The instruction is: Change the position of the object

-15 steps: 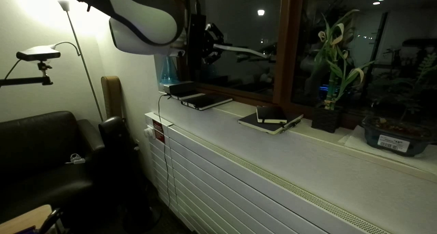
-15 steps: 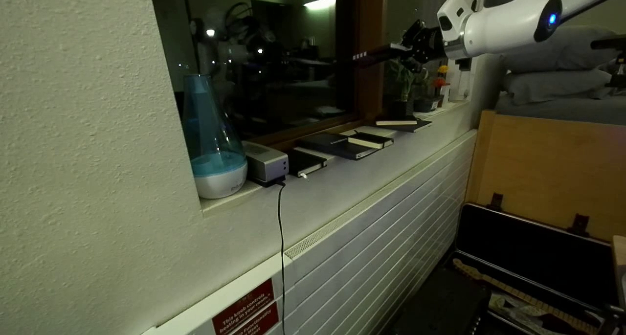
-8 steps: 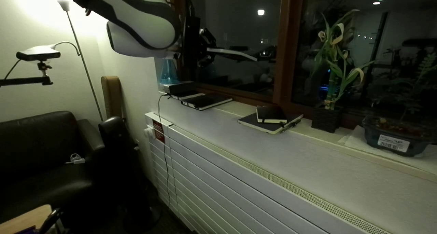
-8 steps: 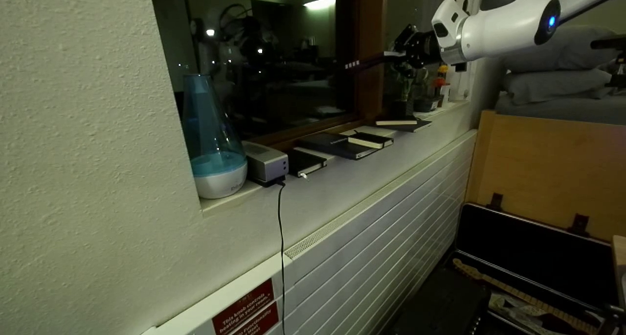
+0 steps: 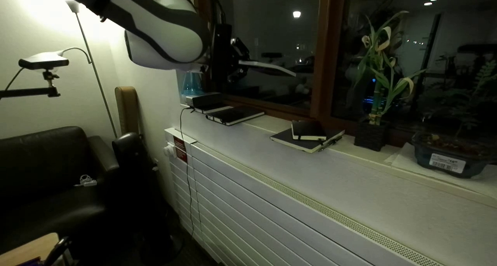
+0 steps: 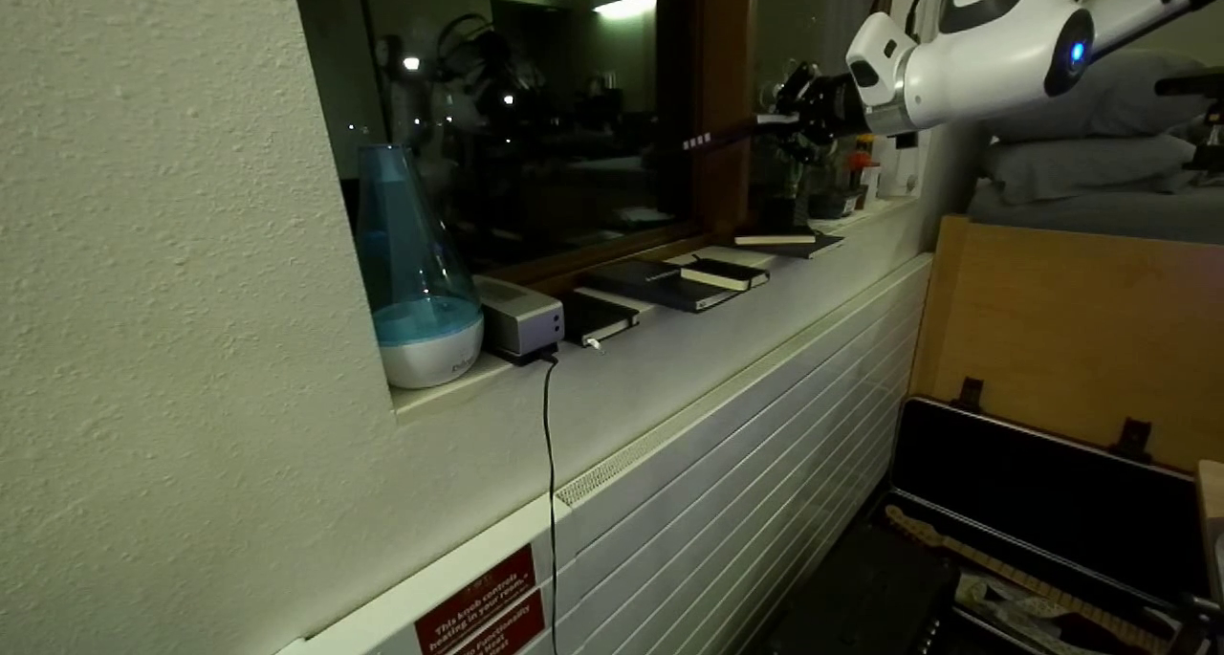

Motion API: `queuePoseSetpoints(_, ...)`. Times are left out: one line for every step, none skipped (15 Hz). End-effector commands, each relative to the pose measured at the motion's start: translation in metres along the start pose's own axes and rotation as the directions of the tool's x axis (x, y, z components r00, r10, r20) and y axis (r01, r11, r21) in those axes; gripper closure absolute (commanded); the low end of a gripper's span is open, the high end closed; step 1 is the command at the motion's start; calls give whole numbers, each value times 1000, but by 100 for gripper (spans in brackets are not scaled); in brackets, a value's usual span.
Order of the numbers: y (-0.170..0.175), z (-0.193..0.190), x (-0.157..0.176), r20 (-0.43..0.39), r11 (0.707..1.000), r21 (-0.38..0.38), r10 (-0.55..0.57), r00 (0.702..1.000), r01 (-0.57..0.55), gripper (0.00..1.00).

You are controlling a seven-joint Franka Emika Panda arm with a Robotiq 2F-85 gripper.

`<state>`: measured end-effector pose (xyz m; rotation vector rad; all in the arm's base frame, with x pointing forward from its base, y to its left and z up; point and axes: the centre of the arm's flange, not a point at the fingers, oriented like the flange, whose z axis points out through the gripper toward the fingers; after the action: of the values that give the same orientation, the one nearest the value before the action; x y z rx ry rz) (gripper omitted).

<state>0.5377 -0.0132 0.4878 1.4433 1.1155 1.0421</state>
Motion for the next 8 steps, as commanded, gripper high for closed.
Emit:
queuePoseSetpoints(-28, 19, -50, -28, 1000, -22, -22, 999, 22, 97)
queuePoseSetpoints(-29, 19, -50, -30, 999, -27, -27, 999, 27, 97)
queuePoseSetpoints(-32, 19, -49, -31, 999, -28, -35, 999, 35, 97)
queuePoseSetpoints(-34, 18, -49, -35, 999, -28, -44, 998, 43, 97)
queuePoseSetpoints(-36, 18, -48, -40, 998, -31, -56, 998, 55, 97)
queuePoseSetpoints(-38, 18, -47, -45, 997, -34, -69, 997, 67, 97)
queuePoseSetpoints(-40, 17, -46, -48, 996, -36, -82, 995, 80, 97)
queuePoseSetpoints(-41, 17, -45, -50, 995, -40, -95, 994, 93, 97)
